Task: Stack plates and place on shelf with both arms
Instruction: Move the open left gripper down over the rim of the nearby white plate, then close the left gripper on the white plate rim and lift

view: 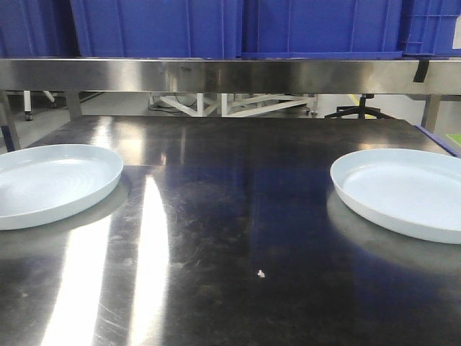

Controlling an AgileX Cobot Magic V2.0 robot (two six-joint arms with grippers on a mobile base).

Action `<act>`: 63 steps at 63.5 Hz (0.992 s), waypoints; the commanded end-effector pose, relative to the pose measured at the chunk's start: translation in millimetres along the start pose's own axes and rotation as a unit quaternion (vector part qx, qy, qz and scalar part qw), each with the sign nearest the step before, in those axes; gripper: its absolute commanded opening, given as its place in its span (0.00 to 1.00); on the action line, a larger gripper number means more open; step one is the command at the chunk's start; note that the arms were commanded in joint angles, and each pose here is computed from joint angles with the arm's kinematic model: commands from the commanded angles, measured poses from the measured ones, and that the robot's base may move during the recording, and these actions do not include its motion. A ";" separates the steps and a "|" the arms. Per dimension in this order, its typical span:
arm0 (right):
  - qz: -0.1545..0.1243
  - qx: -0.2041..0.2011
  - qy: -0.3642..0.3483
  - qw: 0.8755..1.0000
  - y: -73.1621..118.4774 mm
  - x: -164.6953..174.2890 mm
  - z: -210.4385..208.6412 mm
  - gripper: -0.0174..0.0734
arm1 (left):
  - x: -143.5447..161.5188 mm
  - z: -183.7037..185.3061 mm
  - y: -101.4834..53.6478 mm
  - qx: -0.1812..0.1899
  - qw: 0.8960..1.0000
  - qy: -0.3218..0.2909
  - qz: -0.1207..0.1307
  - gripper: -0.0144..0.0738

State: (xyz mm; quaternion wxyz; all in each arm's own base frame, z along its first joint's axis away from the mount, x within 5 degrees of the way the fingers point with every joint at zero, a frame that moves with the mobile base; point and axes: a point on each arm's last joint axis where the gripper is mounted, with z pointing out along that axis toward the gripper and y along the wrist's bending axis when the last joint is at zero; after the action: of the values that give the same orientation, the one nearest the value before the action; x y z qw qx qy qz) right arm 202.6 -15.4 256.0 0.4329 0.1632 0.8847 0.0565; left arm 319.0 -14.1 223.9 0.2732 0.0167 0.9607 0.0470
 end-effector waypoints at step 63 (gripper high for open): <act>-0.009 -0.016 -0.079 0.997 5.6 -22.5 -6.7 0.82 | -22.2 11.4 -13.8 0.031 0.999 -0.030 -0.031 0.28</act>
State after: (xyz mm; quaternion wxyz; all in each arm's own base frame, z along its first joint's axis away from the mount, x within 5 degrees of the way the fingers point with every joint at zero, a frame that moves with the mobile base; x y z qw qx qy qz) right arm 204.4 -15.9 258.3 0.4476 0.1628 0.8775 0.0566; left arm 340.4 -21.4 193.6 0.2601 0.0061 0.9653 0.0241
